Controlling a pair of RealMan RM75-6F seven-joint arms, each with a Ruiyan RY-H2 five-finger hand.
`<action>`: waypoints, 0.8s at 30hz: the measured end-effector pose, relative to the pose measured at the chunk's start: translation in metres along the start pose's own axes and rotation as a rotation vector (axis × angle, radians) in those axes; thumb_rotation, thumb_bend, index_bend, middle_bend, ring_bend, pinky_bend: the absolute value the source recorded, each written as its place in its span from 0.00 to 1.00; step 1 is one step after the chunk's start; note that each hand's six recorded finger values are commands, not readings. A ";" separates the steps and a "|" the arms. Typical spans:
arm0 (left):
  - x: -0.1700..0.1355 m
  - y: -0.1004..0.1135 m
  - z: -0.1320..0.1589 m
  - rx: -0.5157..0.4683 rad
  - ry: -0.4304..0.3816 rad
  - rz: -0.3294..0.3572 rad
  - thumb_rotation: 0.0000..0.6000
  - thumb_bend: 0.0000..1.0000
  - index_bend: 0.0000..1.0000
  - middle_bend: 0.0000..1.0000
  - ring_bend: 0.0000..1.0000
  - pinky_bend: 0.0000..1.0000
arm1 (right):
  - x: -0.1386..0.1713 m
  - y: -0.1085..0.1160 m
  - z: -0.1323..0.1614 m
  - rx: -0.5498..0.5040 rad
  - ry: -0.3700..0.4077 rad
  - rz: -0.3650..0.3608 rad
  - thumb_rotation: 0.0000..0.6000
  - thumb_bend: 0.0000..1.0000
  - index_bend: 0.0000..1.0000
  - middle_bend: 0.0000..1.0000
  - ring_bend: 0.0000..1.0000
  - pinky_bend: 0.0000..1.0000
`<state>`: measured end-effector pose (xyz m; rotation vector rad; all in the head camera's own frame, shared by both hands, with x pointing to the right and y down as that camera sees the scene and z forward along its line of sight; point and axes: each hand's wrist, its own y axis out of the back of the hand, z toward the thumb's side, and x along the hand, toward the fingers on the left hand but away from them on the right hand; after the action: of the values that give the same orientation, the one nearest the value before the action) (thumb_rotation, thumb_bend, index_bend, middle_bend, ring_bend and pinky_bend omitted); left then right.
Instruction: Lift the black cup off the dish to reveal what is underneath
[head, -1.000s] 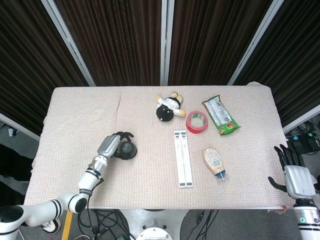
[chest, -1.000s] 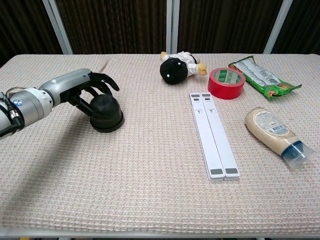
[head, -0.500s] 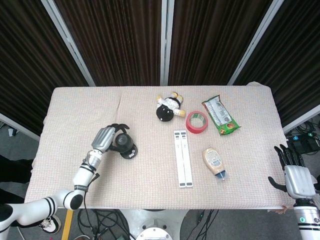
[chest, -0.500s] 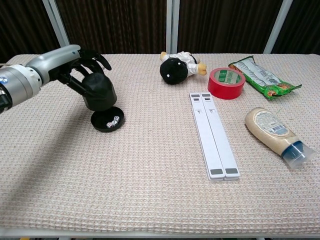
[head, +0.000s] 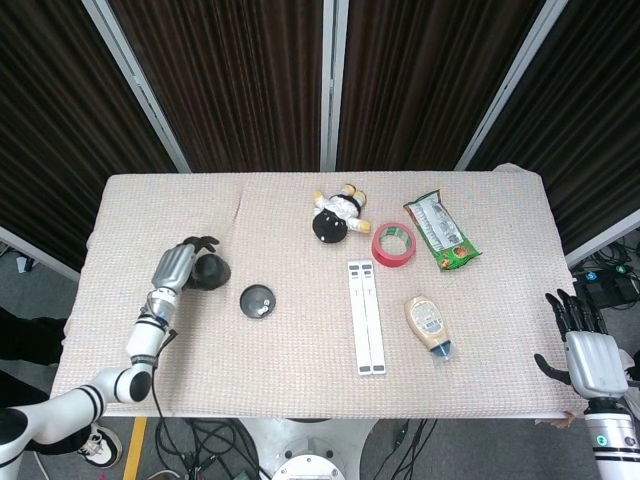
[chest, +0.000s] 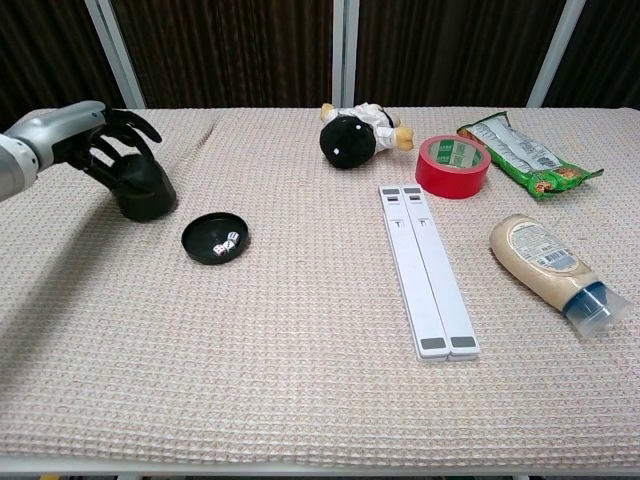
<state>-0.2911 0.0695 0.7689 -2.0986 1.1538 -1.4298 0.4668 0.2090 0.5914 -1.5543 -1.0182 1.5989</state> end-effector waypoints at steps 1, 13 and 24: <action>0.000 0.000 0.000 0.004 -0.006 -0.004 1.00 0.09 0.18 0.19 0.06 0.16 | 0.000 0.000 0.000 0.001 -0.001 -0.001 1.00 0.13 0.00 0.00 0.00 0.00; -0.018 0.030 0.009 0.043 -0.087 0.059 1.00 0.07 0.16 0.17 0.05 0.15 | 0.004 0.001 0.003 -0.001 0.005 -0.006 1.00 0.13 0.00 0.00 0.00 0.00; -0.091 0.047 -0.023 0.284 0.011 0.079 1.00 0.01 0.17 0.17 0.05 0.13 | 0.007 0.000 0.004 -0.034 0.033 -0.009 1.00 0.13 0.00 0.00 0.00 0.00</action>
<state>-0.3462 0.1157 0.6923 -1.8339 0.9614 -1.4732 0.4627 0.2154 0.5882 -1.5916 -1.0383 1.5526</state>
